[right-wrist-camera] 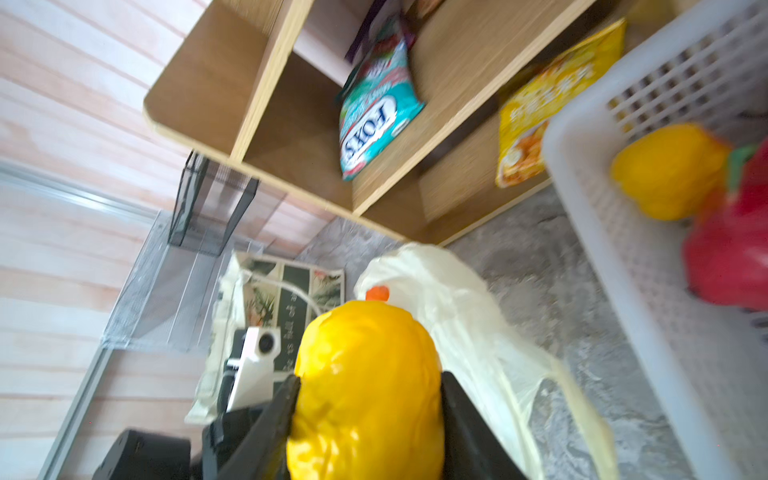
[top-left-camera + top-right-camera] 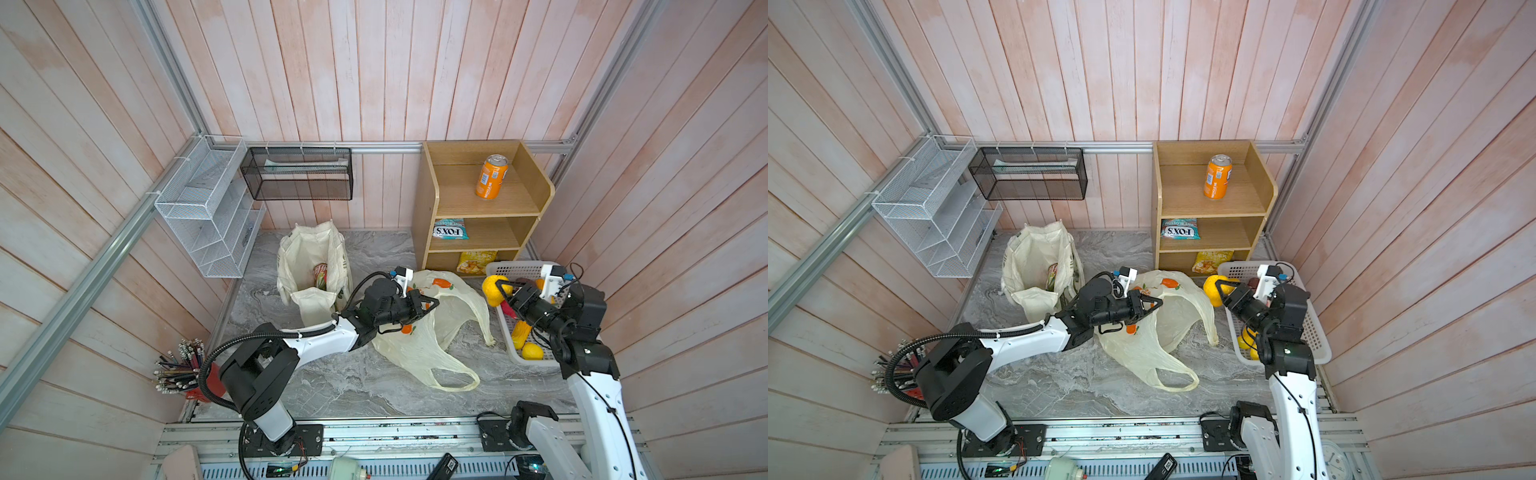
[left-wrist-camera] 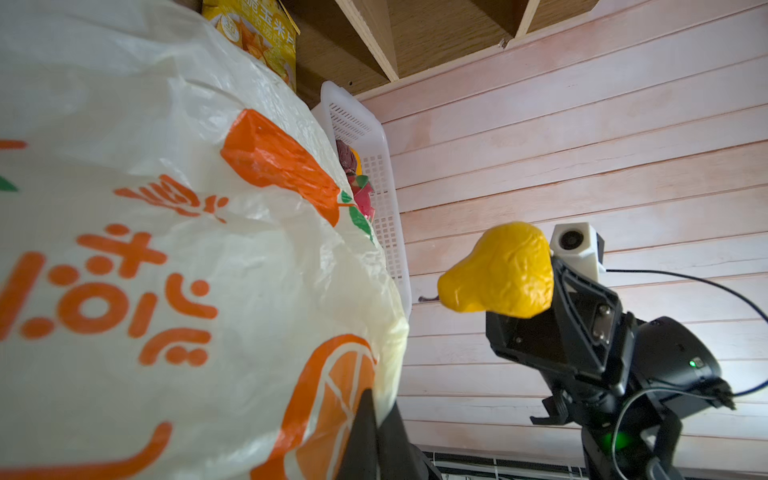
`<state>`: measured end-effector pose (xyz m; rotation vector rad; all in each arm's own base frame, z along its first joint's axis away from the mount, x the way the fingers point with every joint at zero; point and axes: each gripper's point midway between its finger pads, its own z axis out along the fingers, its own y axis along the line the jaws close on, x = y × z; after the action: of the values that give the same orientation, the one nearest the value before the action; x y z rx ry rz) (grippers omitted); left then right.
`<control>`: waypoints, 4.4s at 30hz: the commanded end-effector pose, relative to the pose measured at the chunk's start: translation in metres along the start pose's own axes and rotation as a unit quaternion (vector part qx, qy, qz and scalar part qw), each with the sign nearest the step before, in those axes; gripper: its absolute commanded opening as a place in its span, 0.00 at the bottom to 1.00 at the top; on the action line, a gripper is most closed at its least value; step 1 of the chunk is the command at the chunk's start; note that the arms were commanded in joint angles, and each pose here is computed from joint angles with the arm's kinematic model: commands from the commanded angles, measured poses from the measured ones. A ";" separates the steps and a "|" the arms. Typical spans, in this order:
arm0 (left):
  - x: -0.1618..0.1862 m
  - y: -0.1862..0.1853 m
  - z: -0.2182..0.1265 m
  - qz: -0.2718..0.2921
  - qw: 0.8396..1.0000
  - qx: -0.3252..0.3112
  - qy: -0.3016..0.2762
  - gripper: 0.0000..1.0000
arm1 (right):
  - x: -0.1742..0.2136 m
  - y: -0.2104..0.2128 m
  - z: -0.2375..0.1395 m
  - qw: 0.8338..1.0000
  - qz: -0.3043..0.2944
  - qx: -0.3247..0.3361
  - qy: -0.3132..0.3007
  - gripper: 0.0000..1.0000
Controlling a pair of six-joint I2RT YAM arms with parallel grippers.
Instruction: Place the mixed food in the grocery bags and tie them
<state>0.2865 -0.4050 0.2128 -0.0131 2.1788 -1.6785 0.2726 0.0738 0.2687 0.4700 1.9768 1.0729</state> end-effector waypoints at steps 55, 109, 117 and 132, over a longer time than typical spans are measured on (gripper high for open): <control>-0.020 -0.006 -0.001 0.003 0.999 0.047 -0.008 0.00 | 0.116 -0.013 0.072 0.982 -0.084 -0.011 0.169 0.76; -0.071 -0.024 -0.003 0.039 0.998 0.037 -0.024 0.14 | 0.041 0.067 -0.001 0.990 -0.135 -0.021 0.046 0.00; -0.088 -0.039 -0.017 0.071 0.996 0.036 -0.033 0.39 | 0.050 0.048 0.013 0.993 -0.106 -0.014 0.050 0.00; 0.039 -0.055 -0.031 0.225 0.971 -0.061 0.051 0.52 | 0.041 0.034 0.025 0.993 -0.113 0.017 0.030 0.00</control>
<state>0.2456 -0.3993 0.3145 0.4053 1.9962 -1.5040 0.2609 0.1359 0.2698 0.2285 2.0638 0.9609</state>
